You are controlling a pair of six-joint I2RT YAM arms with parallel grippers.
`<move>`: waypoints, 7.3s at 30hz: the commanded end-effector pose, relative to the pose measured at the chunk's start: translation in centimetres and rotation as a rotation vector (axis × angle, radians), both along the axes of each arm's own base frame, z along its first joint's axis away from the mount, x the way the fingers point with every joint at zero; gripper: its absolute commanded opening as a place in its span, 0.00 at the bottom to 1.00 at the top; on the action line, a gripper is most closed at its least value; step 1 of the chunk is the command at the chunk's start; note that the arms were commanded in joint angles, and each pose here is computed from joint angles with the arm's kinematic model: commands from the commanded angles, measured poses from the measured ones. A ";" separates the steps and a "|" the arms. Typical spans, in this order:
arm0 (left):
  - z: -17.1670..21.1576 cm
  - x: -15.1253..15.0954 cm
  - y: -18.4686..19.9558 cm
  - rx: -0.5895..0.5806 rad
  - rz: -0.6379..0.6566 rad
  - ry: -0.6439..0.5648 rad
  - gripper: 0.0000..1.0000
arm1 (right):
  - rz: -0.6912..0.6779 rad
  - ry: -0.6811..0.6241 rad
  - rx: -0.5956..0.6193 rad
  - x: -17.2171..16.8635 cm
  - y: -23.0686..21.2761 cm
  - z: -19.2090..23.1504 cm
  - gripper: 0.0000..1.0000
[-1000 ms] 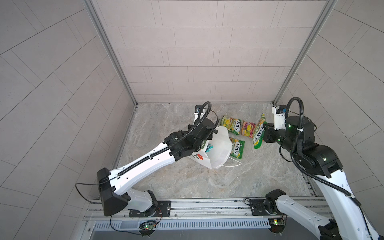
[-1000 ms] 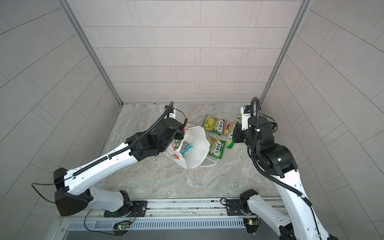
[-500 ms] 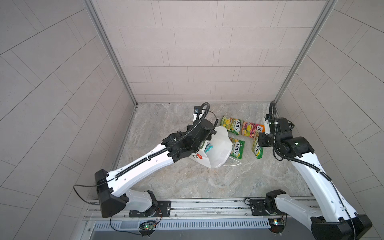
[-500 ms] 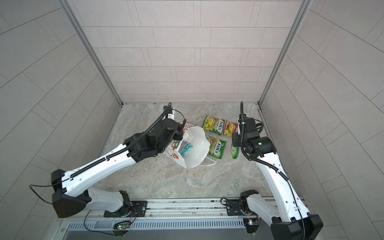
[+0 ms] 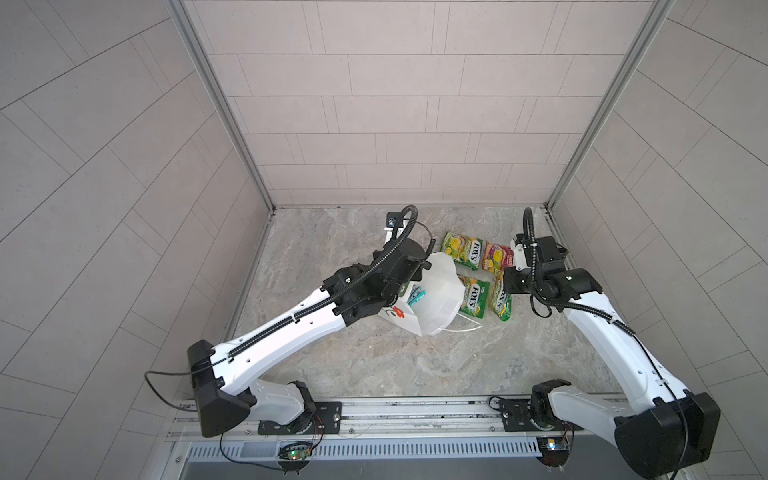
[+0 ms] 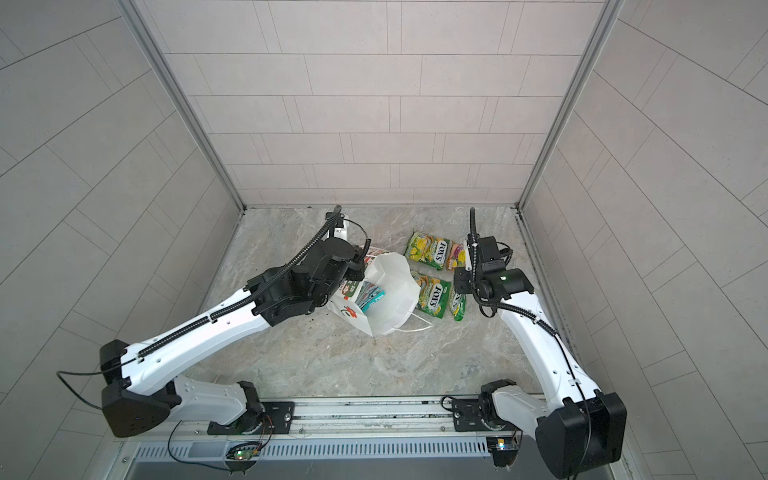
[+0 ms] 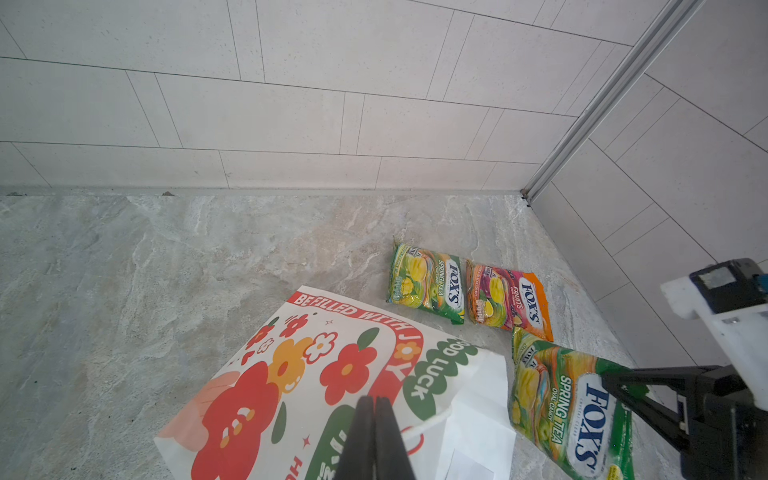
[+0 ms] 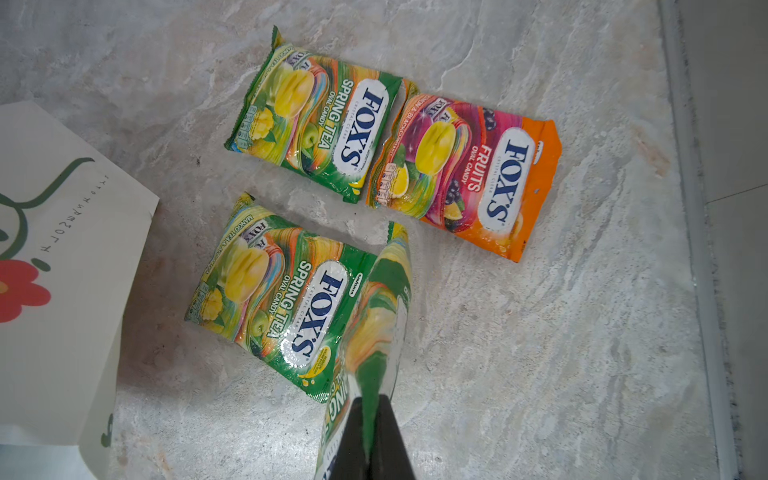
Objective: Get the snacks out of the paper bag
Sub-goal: 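Carry the green packet beside the packets on the table and lower it, then open the right gripper to release the green packet on the table, then move the right gripper back toward the bag opening, then lower the right gripper into the bag onto the teal Mint Blossom packet, then close the right gripper on the teal packet's edge inside the bag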
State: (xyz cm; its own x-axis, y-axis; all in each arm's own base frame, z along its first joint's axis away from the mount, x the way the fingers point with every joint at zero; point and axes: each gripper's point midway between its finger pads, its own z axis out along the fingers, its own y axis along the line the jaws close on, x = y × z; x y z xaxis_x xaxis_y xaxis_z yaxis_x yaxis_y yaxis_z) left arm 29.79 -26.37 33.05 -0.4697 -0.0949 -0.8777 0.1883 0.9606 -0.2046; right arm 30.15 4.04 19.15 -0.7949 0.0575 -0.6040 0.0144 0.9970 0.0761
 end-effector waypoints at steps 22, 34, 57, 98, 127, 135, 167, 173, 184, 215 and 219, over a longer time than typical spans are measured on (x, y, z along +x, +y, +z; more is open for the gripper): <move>1.1 0.0 0.8 0.004 0.010 -0.030 0.00 | -0.124 0.105 -0.158 1.0 -3.9 -5.0 0.00; 1.0 0.0 0.7 0.007 0.008 -0.028 0.00 | -0.185 0.146 -0.263 0.9 -5.8 -5.8 0.00; 2.5 -0.5 0.3 -0.009 -0.034 -0.027 0.00 | -0.440 0.124 -0.447 -0.6 -12.3 -5.4 0.56; 3.2 -1.7 -1.4 -0.054 -0.164 -0.036 0.00 | 0.824 -0.095 0.510 -10.4 22.3 0.4 0.57; 2.9 -2.2 -1.9 -0.075 -0.203 -0.020 0.00 | 0.300 -0.020 0.503 -2.1 24.0 -5.2 0.57; 2.6 -2.1 -2.4 -0.081 -0.213 -0.013 0.00 | 0.208 -0.082 0.521 -0.6 23.9 -4.5 0.57; 2.6 -2.1 -2.5 -0.081 -0.216 -0.021 0.00 | 0.191 0.014 0.389 1.9 26.7 -8.3 0.55; 2.3 -2.0 -2.5 -0.079 -0.209 -0.019 0.00 | 0.242 0.067 0.409 1.5 28.1 -9.1 0.53; 2.2 -2.0 -2.2 -0.074 -0.199 -0.019 0.00 | 0.281 0.059 0.429 1.3 28.7 -8.2 0.48; 2.6 -2.2 -2.0 -0.091 -0.201 -0.026 0.00 | 0.311 0.147 0.655 1.1 32.9 -9.7 0.22; 2.4 -2.1 -1.3 -0.075 -0.179 -0.030 0.00 | 0.331 0.130 0.668 1.0 33.0 -8.9 0.00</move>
